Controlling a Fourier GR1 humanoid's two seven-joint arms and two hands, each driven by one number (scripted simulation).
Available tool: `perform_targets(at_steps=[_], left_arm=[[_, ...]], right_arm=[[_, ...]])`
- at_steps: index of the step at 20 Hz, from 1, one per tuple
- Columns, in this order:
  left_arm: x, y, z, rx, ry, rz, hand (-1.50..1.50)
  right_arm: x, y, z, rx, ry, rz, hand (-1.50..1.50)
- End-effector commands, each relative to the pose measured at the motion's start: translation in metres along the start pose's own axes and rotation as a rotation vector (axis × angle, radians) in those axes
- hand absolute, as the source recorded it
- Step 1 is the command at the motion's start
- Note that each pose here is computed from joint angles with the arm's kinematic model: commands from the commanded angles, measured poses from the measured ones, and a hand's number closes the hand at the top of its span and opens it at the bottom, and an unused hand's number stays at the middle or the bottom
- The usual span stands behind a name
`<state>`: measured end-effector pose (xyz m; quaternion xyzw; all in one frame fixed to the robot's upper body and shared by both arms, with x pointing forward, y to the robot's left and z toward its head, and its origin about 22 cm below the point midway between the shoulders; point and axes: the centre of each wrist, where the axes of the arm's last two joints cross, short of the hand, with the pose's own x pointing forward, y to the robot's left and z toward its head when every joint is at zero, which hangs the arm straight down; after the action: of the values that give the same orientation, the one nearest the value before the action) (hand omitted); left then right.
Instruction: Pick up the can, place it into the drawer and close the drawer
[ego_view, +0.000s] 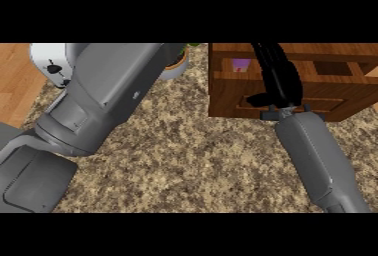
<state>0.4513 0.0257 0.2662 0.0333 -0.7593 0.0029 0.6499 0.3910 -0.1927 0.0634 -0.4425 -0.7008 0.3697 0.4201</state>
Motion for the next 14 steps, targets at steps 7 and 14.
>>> perform_targets(at_steps=[7,14], left_arm=[[-0.005,0.031,-0.004,-0.011,0.013,-0.003,-1.5],[-0.011,0.05,-0.002,-0.014,0.026,-0.013,-1.5]], right_arm=[[0.001,0.0,-0.054,-0.126,0.046,0.059,-1.5],[0.018,-0.007,-0.079,-0.18,0.041,0.099,-1.5]])
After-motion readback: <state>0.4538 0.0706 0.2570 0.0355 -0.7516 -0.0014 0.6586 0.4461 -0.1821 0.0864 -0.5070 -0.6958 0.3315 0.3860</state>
